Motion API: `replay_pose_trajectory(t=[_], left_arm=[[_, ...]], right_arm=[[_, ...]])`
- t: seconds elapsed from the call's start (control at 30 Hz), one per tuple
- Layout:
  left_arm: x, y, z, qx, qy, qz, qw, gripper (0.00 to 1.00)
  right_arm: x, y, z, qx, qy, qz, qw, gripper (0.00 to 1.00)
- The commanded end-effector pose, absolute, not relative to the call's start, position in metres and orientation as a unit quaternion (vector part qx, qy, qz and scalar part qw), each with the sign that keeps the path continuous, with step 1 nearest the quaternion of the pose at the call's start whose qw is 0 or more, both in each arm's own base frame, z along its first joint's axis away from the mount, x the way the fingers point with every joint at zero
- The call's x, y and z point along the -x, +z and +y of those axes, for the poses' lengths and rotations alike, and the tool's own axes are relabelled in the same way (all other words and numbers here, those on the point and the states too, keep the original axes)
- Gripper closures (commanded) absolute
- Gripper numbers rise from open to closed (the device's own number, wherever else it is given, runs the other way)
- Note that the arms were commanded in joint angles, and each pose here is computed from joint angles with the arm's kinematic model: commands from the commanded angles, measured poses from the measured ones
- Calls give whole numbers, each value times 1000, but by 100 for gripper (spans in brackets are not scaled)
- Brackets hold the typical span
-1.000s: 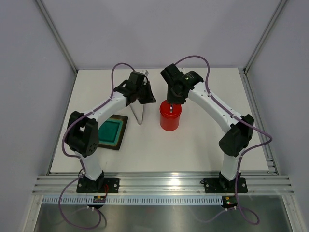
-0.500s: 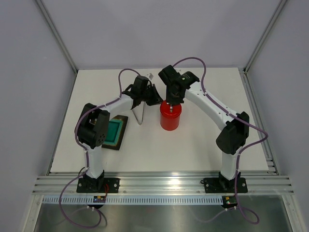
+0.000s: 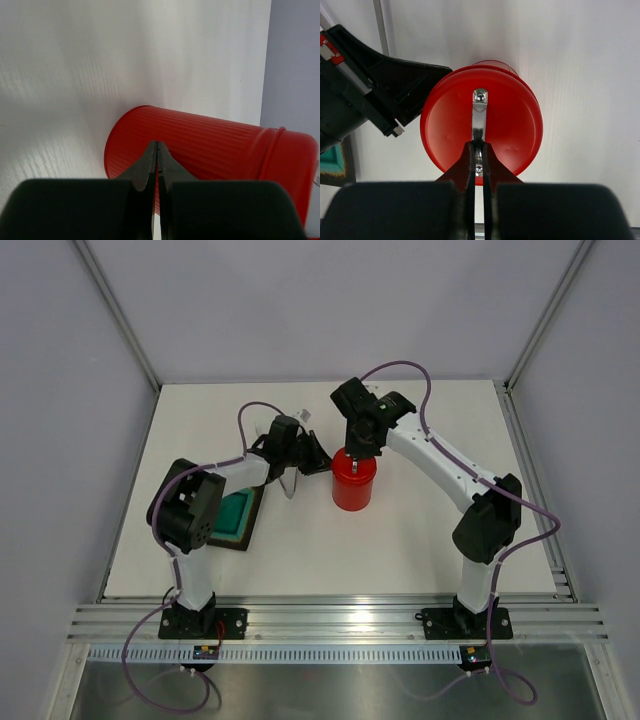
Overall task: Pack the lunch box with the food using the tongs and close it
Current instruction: Close the box lid on the packing box.
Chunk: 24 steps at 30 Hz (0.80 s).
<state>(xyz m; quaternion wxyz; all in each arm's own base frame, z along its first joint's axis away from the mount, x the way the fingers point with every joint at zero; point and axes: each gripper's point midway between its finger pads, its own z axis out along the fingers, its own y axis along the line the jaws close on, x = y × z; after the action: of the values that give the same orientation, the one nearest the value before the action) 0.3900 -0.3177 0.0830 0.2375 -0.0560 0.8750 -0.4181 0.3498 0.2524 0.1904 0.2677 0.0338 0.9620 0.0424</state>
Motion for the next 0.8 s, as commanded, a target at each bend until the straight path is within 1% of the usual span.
replay_pose_trajectory(t=[0.0, 0.33, 0.63, 0.73, 0.77], left_arm=[[-384, 137, -329, 16, -470, 837, 279, 100], [-361, 132, -337, 0, -462, 843, 276, 100], [-345, 130, -342, -2, -460, 845, 272, 100], [-346, 132, -332, 7, -430, 855, 288, 100], [-347, 133, -328, 11, -419, 859, 294, 100]], right_arm=[[-346, 190, 252, -58, 44, 960, 270, 100], [-343, 181, 254, -94, 40, 964, 247, 100], [-343, 189, 259, -115, 62, 958, 254, 100], [-345, 193, 263, -124, 77, 955, 259, 100], [-346, 193, 264, -126, 80, 954, 261, 98]])
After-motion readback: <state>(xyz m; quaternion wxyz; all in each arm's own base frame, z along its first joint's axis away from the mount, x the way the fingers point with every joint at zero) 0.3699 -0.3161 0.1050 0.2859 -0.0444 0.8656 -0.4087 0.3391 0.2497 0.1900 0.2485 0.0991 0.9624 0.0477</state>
